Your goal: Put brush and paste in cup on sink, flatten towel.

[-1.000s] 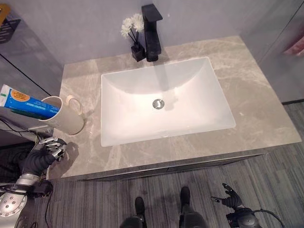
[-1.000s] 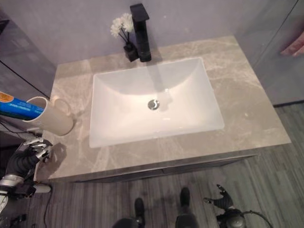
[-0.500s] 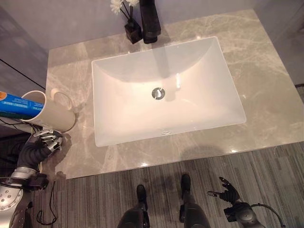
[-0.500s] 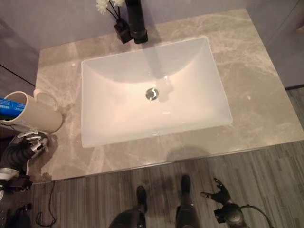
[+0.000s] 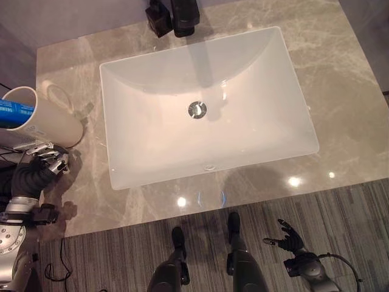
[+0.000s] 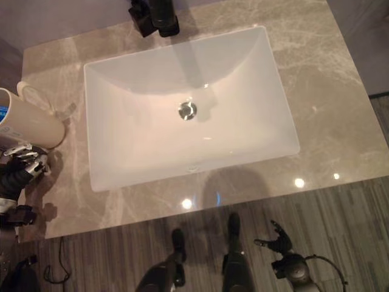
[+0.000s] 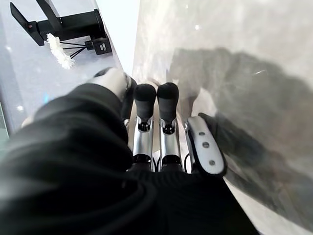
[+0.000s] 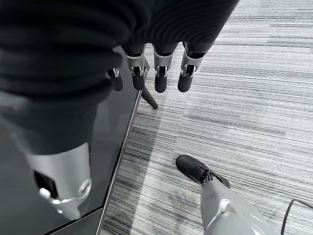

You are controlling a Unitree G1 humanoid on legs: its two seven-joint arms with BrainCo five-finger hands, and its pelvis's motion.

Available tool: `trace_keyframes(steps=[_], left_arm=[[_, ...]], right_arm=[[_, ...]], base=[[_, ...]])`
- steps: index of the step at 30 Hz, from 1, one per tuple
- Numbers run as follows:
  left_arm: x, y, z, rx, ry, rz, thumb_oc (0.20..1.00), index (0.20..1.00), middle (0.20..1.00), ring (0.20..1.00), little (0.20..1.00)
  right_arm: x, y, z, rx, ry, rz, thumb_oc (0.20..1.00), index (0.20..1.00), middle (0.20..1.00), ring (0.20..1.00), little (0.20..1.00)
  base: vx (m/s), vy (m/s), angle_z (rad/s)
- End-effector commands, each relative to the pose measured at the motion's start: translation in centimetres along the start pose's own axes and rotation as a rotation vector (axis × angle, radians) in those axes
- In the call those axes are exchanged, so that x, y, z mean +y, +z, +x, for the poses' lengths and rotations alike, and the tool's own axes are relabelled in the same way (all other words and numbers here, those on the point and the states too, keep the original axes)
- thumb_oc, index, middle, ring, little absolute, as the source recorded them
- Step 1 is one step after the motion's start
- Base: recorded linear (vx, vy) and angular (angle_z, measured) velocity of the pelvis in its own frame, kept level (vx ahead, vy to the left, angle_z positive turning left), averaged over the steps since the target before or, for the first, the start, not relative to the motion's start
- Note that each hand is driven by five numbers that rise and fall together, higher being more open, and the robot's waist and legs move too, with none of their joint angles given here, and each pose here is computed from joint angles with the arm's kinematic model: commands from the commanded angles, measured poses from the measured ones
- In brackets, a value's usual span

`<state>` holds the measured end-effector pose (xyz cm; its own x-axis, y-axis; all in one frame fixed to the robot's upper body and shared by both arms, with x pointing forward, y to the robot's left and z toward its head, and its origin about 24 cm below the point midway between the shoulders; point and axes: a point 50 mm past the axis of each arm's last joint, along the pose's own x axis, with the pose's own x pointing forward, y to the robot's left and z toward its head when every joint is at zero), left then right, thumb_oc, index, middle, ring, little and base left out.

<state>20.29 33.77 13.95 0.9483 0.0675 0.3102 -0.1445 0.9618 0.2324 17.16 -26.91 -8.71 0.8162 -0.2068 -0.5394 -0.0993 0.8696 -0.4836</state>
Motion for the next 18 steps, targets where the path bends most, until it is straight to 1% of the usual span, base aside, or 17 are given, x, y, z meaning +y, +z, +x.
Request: trace_keyframes(steps=[1,11,18], left_arm=[[0.5,-1.6,0.2,0.104,-0.012,0.059,0.200,0.200,0.200,0.200,0.200],[0.7,-1.4,1.3,0.078,0.024,0.085,0.200,0.200,0.200,0.200,0.200],[1.7,-0.5,2.6,0.035,0.085,0.120,0.200,0.200,0.200,0.200,0.200]], right_arm=[[-0.7,2.0,0.7,-0.090,-0.009,-0.045,1.000,1.000,1.000,1.000,1.000],[-0.9,2.8,1.0,-0.117,-0.014,-0.065,1.000,1.000,1.000,1.000,1.000],[-0.8,2.9,1.1,-0.120,-0.015,-0.064,1.000,1.000,1.000,1.000,1.000]], base=[[0.00,0.000,0.00],[0.00,0.000,0.00],[0.00,0.000,0.00]])
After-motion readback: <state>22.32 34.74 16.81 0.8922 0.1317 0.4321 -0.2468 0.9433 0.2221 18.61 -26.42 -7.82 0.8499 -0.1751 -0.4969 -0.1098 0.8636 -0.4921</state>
